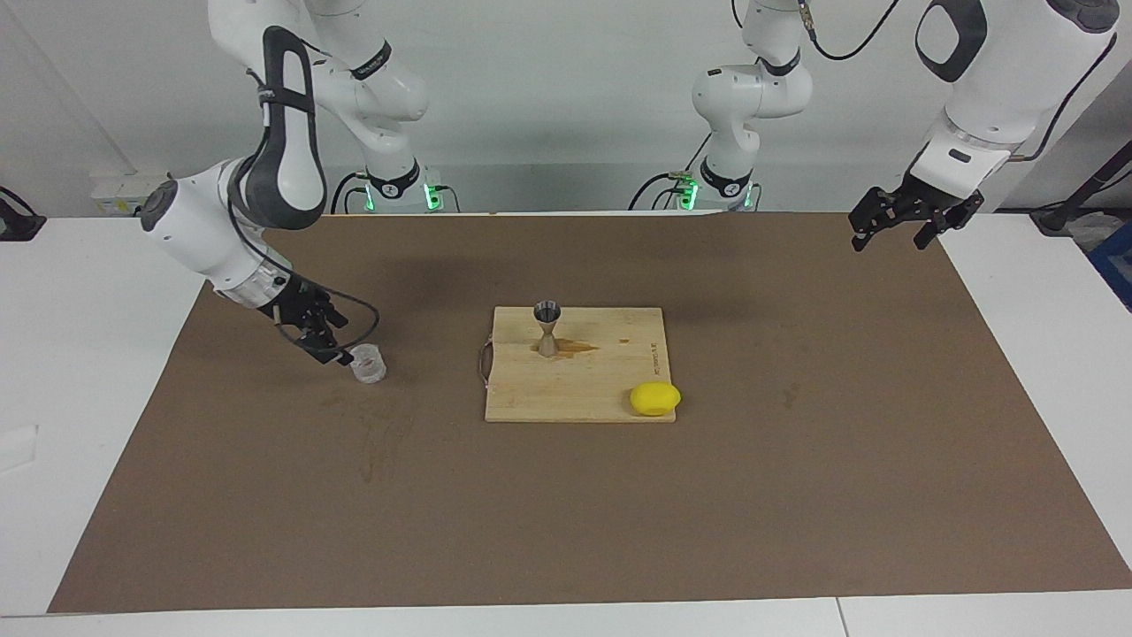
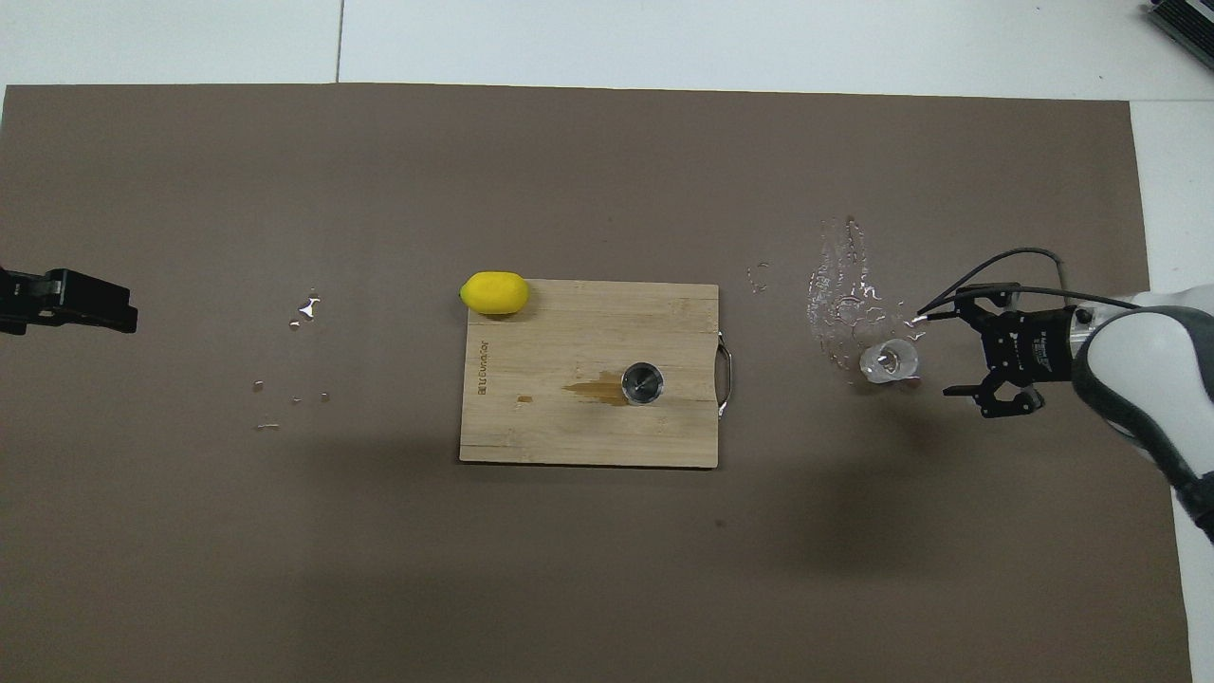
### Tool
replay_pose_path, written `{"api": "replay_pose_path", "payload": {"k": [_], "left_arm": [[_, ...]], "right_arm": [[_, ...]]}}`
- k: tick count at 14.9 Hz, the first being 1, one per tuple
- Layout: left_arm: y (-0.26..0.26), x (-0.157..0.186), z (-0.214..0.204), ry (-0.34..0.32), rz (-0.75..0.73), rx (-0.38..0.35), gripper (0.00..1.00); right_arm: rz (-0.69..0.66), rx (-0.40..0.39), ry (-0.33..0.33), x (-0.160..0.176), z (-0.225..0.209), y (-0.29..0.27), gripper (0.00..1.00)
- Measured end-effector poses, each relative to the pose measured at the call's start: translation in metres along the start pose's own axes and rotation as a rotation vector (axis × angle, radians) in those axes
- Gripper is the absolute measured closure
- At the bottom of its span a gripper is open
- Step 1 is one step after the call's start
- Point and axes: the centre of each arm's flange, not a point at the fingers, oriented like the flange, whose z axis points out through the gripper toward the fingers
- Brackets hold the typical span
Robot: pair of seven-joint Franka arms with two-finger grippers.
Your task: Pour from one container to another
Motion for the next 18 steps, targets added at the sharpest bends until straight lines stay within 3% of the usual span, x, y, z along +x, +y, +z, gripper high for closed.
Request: {"api": "replay_pose_path", "payload": {"k": [5, 7, 10, 14, 18], "left_arm": [[0.0, 0.0, 0.0, 0.0, 0.0, 0.0, 0.0], [0.0, 0.0, 0.0, 0.0, 0.0, 0.0, 0.0], [0.0, 0.0, 0.0, 0.0, 0.0, 0.0, 0.0], [0.0, 0.0, 0.0, 0.0, 0.0, 0.0, 0.0], [0.0, 0.0, 0.0, 0.0, 0.0, 0.0, 0.0]], "right_arm": [[-0.379, -0.172, 0.109, -0.102, 0.028, -0.043, 0.0], [-0.549, -0.227, 0.152, -0.114, 0.031, -0.047, 0.0], [-0.732, -0.275, 0.209, -0.1, 0.013, -0.05, 0.0], [-0.782, -0.278, 0.26, -0.078, -0.073, -0.054, 0.0], [-0.806, -0.271, 0.28, -0.089, -0.178, -0.057, 0.0]]}}
